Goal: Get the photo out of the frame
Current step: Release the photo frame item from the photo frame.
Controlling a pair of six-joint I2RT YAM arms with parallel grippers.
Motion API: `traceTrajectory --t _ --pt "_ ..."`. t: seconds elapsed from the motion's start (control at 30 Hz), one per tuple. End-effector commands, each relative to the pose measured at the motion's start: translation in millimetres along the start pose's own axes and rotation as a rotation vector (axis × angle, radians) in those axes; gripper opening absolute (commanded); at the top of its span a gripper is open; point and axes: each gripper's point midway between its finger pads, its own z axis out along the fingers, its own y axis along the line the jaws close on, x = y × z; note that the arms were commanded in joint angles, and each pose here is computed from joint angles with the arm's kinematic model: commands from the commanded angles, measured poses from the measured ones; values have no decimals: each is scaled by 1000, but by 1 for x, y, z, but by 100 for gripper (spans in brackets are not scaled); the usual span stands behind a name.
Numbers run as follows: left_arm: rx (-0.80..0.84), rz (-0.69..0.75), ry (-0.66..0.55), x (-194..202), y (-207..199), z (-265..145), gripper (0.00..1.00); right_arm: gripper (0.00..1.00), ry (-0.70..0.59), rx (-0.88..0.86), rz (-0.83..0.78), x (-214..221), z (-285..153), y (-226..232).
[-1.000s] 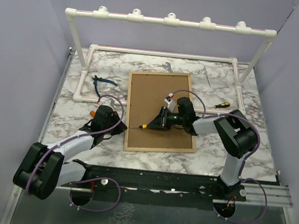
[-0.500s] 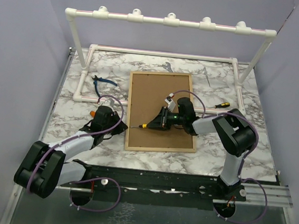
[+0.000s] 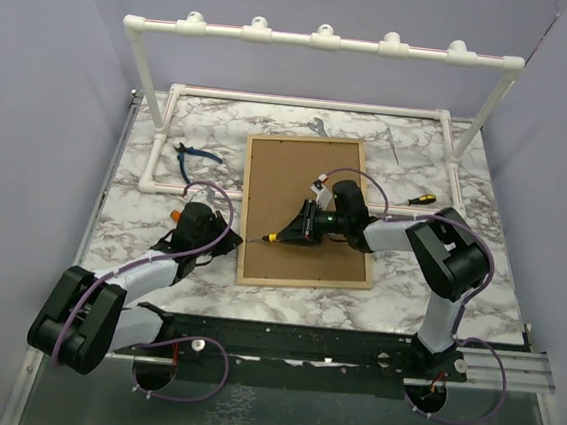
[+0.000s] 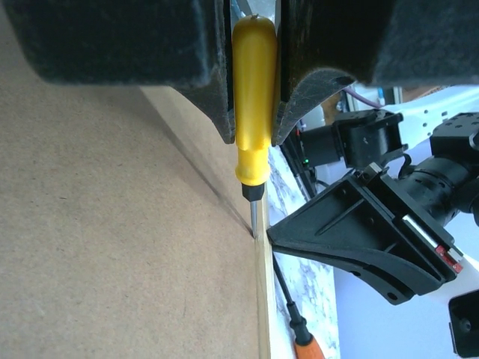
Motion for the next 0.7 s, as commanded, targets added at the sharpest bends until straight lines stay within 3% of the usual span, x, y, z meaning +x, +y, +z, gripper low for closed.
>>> traceTrajectory --t 0.0,0.67 --pt "63 -24 98 30 -10 2 6 1 20 99 -36 11 16 6" --pt "131 -29 140 54 -37 3 5 1 78 289 -152 21 19 80"
